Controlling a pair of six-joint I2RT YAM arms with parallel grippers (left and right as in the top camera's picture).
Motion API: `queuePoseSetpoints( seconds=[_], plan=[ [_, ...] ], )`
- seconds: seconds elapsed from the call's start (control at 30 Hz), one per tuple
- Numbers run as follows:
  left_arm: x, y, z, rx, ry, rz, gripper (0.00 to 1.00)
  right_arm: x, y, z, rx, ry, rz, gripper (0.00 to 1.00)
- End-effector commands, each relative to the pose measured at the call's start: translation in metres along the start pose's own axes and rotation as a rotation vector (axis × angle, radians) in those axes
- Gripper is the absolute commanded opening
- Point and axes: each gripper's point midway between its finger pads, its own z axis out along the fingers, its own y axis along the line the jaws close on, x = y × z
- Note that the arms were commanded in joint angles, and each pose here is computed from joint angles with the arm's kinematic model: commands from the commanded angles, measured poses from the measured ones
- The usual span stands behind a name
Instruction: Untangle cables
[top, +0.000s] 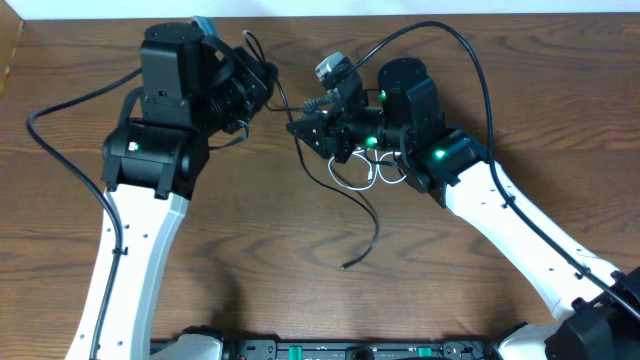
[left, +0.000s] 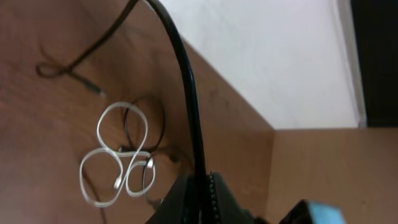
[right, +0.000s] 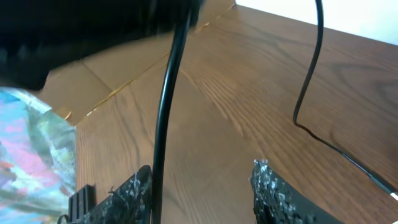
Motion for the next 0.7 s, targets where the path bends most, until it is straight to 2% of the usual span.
queuePoseSetpoints(
  seconds=[0.0,0.1,0.27,0.33,0.43,0.67],
  plan=[
    [0.016,-0.001,0.003,0.001,0.056,0.005,0.07,-0.003,-0.004,0.0,0.021,-0.013,0.022,0.45],
    [0.022,-0.001,0.004,-0.005,0.073,0.01,0.08,-0.003,-0.004,0.0,0.021,-0.012,0.022,0.35],
    [0.027,-0.004,0.003,0.009,0.097,0.01,0.07,-0.003,-0.004,0.0,0.02,-0.012,0.034,0.28],
    [0.027,-0.004,0.003,0.01,0.099,0.01,0.07,-0.003,-0.004,0.0,0.021,-0.011,0.035,0.21],
    [0.028,-0.003,0.003,0.006,0.101,0.009,0.07,-0.003,-0.004,0.0,0.021,-0.012,0.041,0.02],
    [0.027,-0.003,0.003,0.007,0.099,0.037,0.07,-0.002,-0.003,0.0,0.013,-0.008,0.047,0.01]
  ],
)
